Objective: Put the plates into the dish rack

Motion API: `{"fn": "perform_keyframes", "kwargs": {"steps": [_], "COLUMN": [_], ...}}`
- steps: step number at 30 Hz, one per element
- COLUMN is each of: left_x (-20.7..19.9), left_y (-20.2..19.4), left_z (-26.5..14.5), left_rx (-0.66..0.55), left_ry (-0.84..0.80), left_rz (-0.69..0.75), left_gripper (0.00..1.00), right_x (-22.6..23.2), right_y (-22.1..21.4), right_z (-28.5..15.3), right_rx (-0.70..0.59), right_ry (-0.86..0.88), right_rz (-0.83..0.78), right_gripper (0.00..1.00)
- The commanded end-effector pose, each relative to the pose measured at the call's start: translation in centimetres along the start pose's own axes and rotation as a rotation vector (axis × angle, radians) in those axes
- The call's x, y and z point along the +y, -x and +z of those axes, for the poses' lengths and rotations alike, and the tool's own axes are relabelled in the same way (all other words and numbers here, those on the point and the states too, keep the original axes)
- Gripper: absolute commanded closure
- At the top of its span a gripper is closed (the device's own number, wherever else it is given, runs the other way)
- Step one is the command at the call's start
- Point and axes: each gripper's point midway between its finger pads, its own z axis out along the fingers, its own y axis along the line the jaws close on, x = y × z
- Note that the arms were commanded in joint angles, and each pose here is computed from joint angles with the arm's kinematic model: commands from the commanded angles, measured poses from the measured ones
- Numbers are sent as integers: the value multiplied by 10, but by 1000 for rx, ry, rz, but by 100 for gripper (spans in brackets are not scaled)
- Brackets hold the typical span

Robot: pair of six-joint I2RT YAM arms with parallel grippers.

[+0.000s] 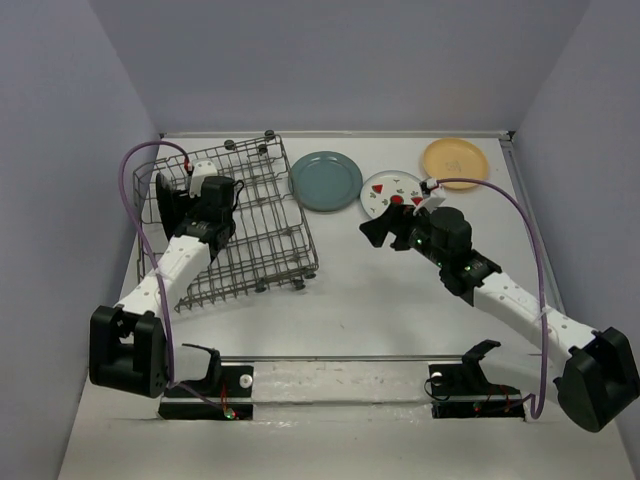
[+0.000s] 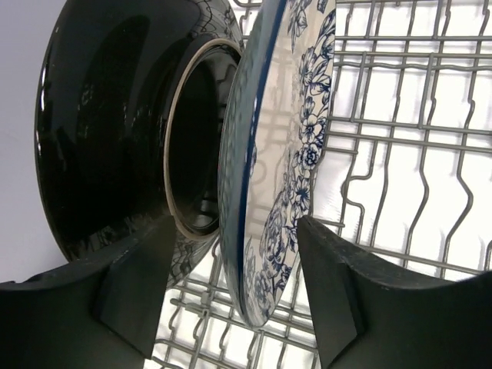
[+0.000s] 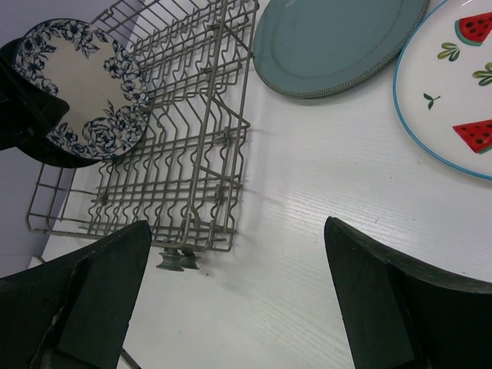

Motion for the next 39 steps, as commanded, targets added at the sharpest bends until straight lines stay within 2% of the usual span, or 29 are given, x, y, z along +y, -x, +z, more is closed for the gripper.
{"fn": "perform_keyframes", "kwargs": {"steps": [1, 6, 10, 18, 24, 28, 31, 32, 33, 35, 37, 39], "left_x": [8, 6, 0, 17, 12, 2, -17, -11, -15, -7, 3, 2], "left_y": [32, 45, 72, 128, 159, 150, 122, 118, 103, 91, 84, 85], "left_z": [-8, -18, -38, -97, -166, -203, -229, -236, -228, -212, -206, -215], "left_rx": [-72, -100, -161, -359, -494, -523, -519, -554, -538, -552, -537, -559], "left_ry": [25, -28, -141, -321, -601, -787, -984, -995, -988, -903, -847, -890], "left_rz": [-101, -145, -232, -379, -450, -459, -412, -400, -377, -371, -398, -402], "left_gripper": [20, 8, 1, 1, 1, 1, 1, 1, 1, 1, 1, 1], "right_x": [3, -4, -13, -35, -75, -109, -151, -162, -186, -203, -224, -229], "right_y": [14, 15, 17, 10, 15, 20, 26, 28, 28, 32, 26, 32], "right_z": [-5, -3, -3, 11, 17, 21, 21, 20, 18, 20, 24, 31], "right_rx": [-60, -64, -78, -54, -87, -88, -97, -101, -98, -93, -57, -57], "right_ry": [19, -3, -48, -133, -291, -391, -510, -535, -589, -606, -620, -614], "right_rz": [-20, -27, -49, -58, -16, 24, 84, 110, 141, 189, 234, 233], "right_gripper": [1, 1, 1, 1, 5, 12, 18, 29, 38, 52, 53, 44]}}
